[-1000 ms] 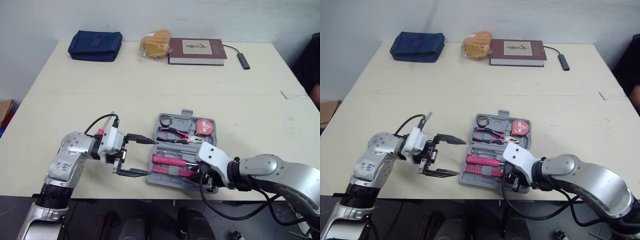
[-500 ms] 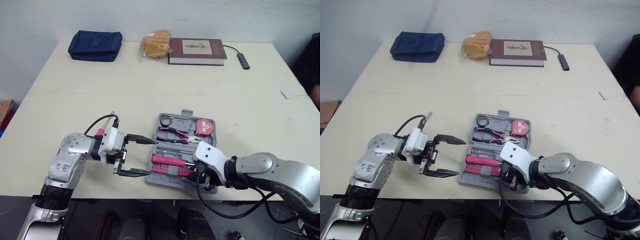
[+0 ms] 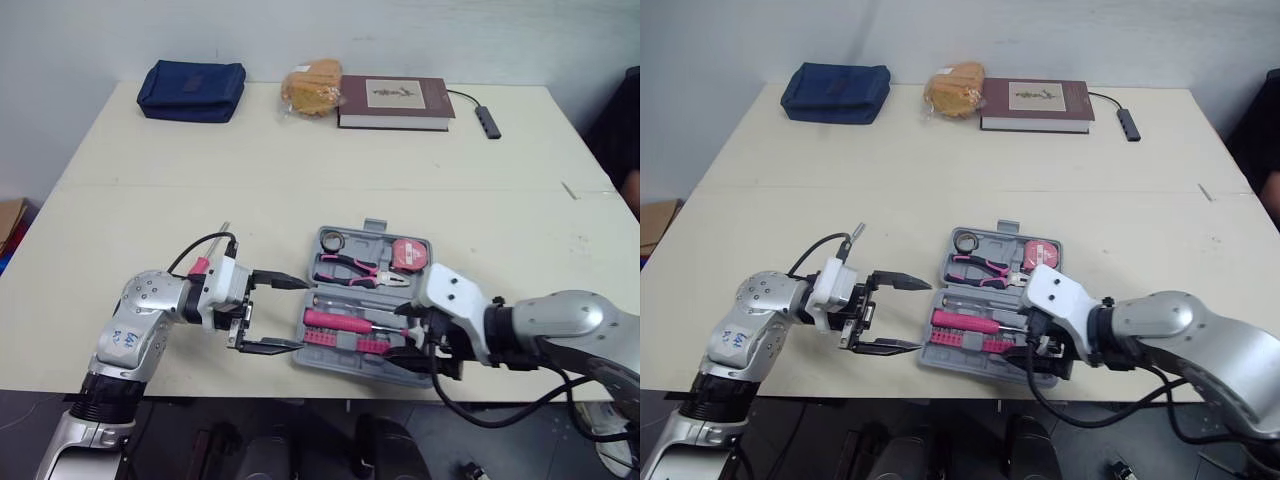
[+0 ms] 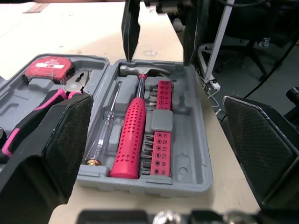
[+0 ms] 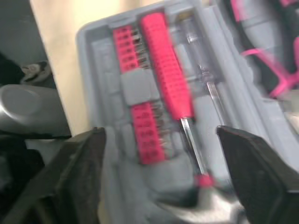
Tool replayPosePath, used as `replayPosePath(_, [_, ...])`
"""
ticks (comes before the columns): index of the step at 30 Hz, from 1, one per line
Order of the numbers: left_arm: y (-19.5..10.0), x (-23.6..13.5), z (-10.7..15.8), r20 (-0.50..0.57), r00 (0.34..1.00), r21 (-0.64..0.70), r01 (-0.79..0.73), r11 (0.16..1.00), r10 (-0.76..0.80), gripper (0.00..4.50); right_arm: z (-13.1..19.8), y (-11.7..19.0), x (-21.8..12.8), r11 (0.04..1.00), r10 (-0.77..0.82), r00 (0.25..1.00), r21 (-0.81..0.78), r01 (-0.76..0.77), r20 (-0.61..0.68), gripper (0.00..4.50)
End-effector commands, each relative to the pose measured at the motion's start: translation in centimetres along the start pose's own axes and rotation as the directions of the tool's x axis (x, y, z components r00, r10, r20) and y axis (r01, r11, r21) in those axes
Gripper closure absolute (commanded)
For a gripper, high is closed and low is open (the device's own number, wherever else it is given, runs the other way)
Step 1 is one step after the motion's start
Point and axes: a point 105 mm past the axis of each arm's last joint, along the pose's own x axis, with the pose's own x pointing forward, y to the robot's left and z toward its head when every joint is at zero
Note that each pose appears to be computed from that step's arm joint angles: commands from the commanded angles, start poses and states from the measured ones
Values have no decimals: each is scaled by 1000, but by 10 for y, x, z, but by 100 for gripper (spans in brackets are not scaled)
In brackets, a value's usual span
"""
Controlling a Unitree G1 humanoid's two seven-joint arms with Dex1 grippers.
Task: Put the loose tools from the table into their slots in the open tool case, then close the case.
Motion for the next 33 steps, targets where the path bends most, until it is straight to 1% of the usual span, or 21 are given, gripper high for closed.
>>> replayPosePath(1, [-1, 1, 5, 4, 1000, 32, -2, 999, 2, 0, 29, 18, -11, 990, 85, 964, -132, -53, 251, 51])
replayPosePath(2, [0, 2, 5, 5, 1000, 33, -2, 999, 1, 0, 30, 18, -12, 990, 87, 948, -129, -50, 306, 51])
replayPosePath(3, [0, 4, 5, 7, 1000, 35, 2, 999, -3, 0, 23, 15, -11, 991, 81, 942, -129, -40, 327, 72])
replayPosePath(4, [0, 5, 5, 9, 1000, 37, 5, 999, -6, 0, 16, 14, -10, 990, 76, 938, -134, -32, 337, 101])
replayPosePath(5, [0, 5, 6, 10, 1000, 37, 6, 999, -7, 0, 7, 8, -7, 993, 39, 941, -118, 0, 335, 138])
replayPosePath(8, [2, 3, 6, 5, 1000, 40, 7, 999, -7, 0, -9, -1, 0, 990, -9, 933, -127, 59, 360, 280])
replayPosePath(10, [2, 2, 6, 2, 1000, 41, 7, 999, -7, 0, -14, -3, 4, 987, -12, 928, -142, 70, 372, 379])
replayPosePath(11, [3, 2, 6, 1, 1000, 42, 6, 999, -7, 0, -22, -2, 9, 985, -1, 938, -163, 62, 346, 436])
replayPosePath(12, [3, 2, 6, 1, 1000, 43, 6, 999, -6, 0, -28, -1, 12, 982, 8, 945, -182, 54, 326, 444])
replayPosePath(17, [2, 1, 8, -9, 1000, 45, 1, 999, 0, 0, -54, -7, 27, 985, -18, 965, -158, 61, 261, 444])
replayPosePath(21, [2, -2, 7, -16, 1000, 43, -7, 999, 8, 0, -62, -12, 32, 990, -52, 971, -115, 80, 233, 444])
replayPosePath(24, [2, -3, 7, -20, 1000, 44, -12, 999, 13, 0, -71, -11, 38, 993, -51, 981, -92, 69, 189, 444])
replayPosePath(31, [5, -3, 7, -20, 999, 53, -24, 998, 26, 0, -77, -7, 47, 996, -42, 992, -72, 51, 116, 444])
replayPosePath(33, [6, -3, 7, -21, 999, 59, -32, 998, 33, 0, -70, -7, 45, 994, -44, 987, -91, 58, 153, 444])
